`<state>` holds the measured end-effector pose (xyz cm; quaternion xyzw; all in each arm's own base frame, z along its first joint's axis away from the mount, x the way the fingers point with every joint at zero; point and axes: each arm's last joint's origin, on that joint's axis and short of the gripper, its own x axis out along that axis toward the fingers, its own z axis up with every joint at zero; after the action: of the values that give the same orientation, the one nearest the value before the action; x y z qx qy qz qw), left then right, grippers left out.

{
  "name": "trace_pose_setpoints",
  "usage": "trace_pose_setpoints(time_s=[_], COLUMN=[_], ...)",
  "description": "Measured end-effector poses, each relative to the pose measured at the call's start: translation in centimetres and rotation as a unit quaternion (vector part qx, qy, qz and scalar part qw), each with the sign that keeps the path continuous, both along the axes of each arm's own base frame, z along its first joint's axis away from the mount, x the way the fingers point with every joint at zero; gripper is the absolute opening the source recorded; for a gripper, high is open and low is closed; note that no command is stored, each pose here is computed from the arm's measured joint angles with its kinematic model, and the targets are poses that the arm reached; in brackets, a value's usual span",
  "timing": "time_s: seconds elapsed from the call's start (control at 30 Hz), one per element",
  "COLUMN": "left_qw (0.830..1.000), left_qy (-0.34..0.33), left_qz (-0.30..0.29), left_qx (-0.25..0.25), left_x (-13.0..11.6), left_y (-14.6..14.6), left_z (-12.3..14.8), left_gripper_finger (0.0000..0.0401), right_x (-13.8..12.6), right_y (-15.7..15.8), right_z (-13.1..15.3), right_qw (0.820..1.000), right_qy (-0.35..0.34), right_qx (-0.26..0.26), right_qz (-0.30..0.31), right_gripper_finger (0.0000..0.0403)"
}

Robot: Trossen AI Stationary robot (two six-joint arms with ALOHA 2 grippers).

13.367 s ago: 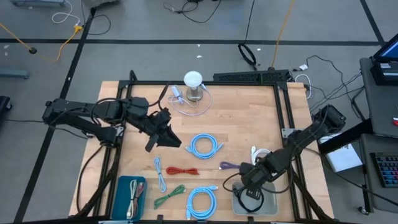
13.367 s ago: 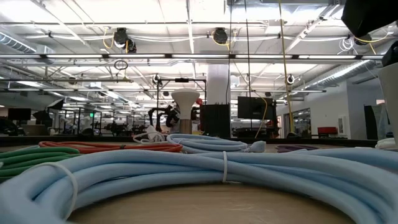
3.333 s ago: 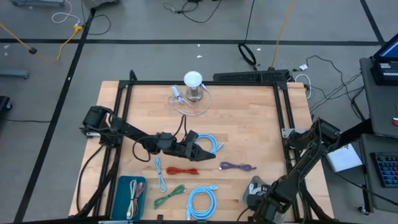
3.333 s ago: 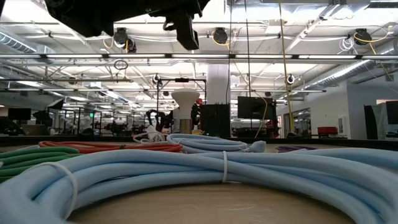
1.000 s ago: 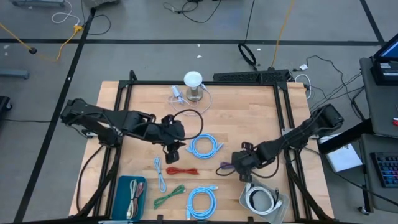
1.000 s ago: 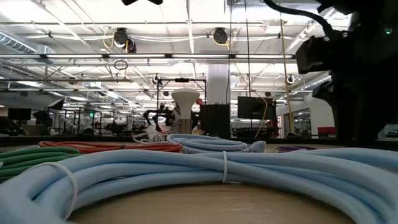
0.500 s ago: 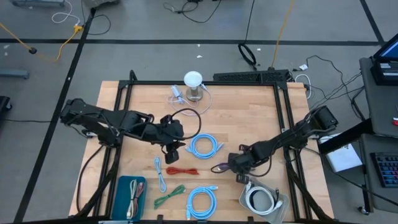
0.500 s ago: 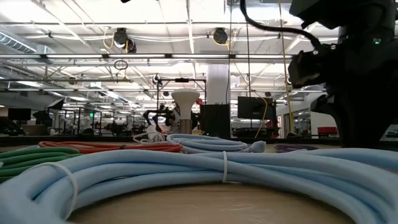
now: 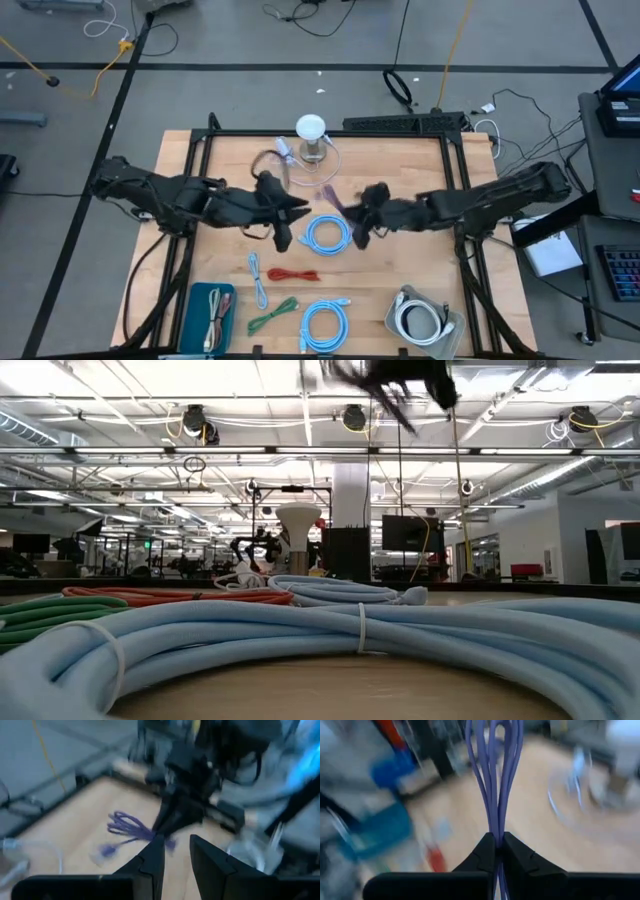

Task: Pick & Place USB Port
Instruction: Put the purple charger cable into the blue bin

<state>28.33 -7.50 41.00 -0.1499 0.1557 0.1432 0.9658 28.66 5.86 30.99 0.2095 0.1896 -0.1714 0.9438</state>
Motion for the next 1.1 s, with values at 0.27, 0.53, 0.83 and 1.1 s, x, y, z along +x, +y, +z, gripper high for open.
trace_pose_setpoints(time_s=[0.27, 0.53, 0.83, 1.1], left_qw=[0.989, 0.971, 0.951, 0.944], left_qy=[-0.140, -0.223, -0.274, -0.265], left_qz=[0.041, -0.031, -0.079, -0.127], left_qx=[0.003, -0.086, -0.121, -0.149], left_x=[-0.9, 1.2, 0.9, 1.6], left_y=[-0.7, 1.7, 4.5, 5.4], left_z=[2.0, -2.0, -1.5, -2.0], left_gripper_finger=[0.0092, 0.0093, 0.0148, 0.0243], right_x=[-0.2, 0.4, 0.1, 0.2], right_y=[0.1, 0.8, 1.9, 2.1], right_z=[5.8, 7.0, 7.7, 7.7], right_qw=[0.976, 0.960, 0.950, 0.947], right_qy=[-0.193, -0.268, -0.309, -0.319], right_qx=[-0.032, -0.028, 0.008, 0.037], right_qz=[-0.090, -0.071, -0.036, -0.021], right_gripper_finger=[0.0007, 0.0007, 0.0007, 0.0006])
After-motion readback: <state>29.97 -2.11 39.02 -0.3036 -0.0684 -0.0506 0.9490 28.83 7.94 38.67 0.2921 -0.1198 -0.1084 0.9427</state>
